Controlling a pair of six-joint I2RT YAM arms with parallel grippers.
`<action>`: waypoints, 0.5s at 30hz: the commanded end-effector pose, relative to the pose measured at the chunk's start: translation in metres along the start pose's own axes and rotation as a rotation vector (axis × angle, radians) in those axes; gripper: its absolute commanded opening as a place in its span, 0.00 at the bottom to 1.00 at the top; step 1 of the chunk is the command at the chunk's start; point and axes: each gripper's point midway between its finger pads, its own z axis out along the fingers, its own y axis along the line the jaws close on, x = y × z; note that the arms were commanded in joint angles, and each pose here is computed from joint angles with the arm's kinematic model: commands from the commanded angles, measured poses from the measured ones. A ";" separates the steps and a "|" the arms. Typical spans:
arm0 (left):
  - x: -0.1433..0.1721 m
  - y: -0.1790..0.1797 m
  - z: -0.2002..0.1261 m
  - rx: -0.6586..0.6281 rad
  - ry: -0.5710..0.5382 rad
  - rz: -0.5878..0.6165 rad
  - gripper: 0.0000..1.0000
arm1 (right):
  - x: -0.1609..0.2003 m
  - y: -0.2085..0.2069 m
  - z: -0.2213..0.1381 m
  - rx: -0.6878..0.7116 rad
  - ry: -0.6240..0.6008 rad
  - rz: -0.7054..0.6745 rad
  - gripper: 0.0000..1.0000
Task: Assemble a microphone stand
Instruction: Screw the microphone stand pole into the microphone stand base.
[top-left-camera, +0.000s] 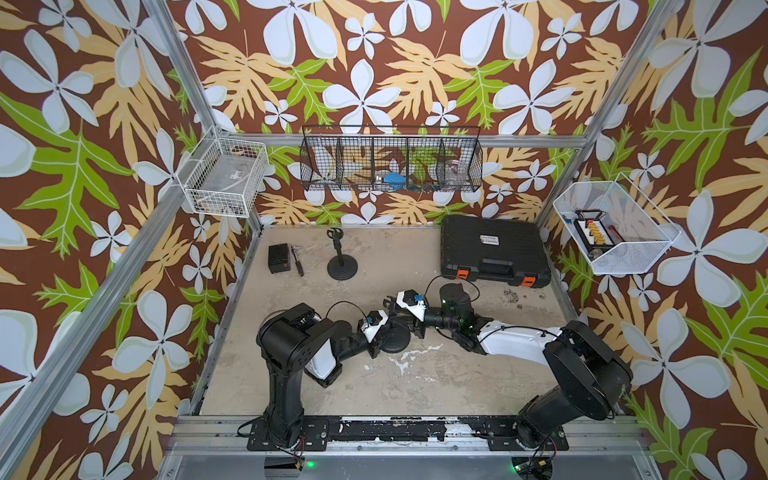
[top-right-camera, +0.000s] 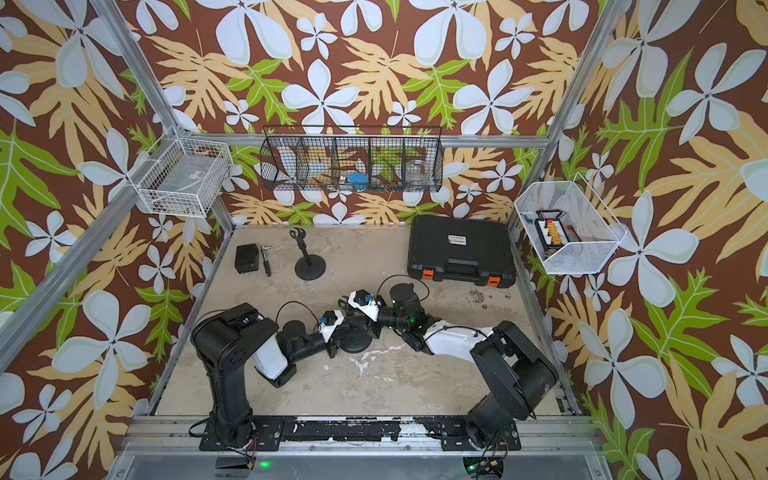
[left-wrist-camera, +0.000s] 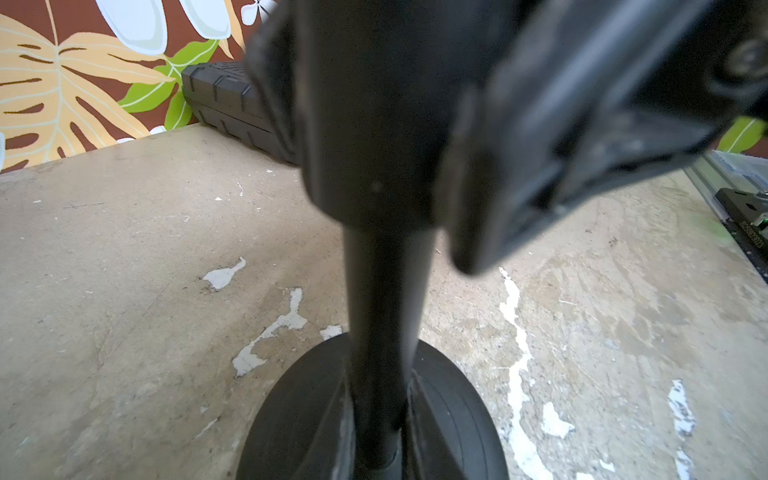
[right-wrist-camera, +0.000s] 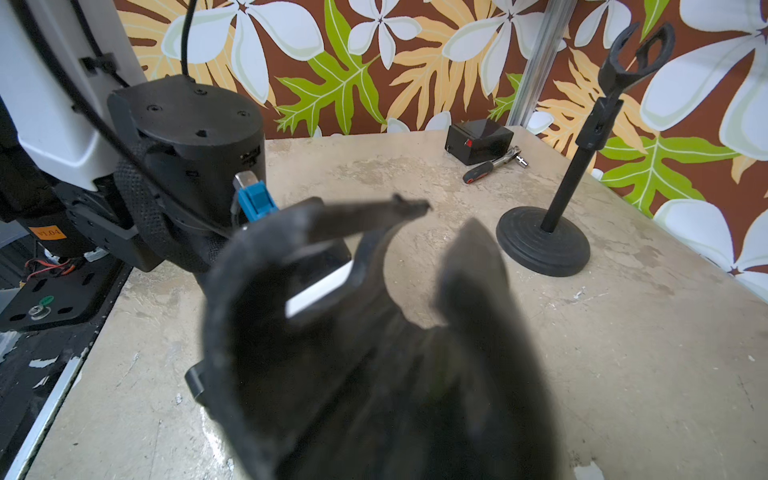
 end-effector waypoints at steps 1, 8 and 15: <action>0.008 0.001 0.000 -0.001 0.032 -0.017 0.16 | -0.006 0.001 0.000 -0.001 -0.034 0.003 0.20; 0.006 0.006 0.001 -0.028 0.033 -0.036 0.27 | 0.018 -0.015 0.003 0.223 0.026 0.041 0.00; -0.008 0.006 -0.005 -0.038 -0.012 -0.043 0.37 | 0.035 -0.028 -0.019 0.512 -0.003 0.176 0.00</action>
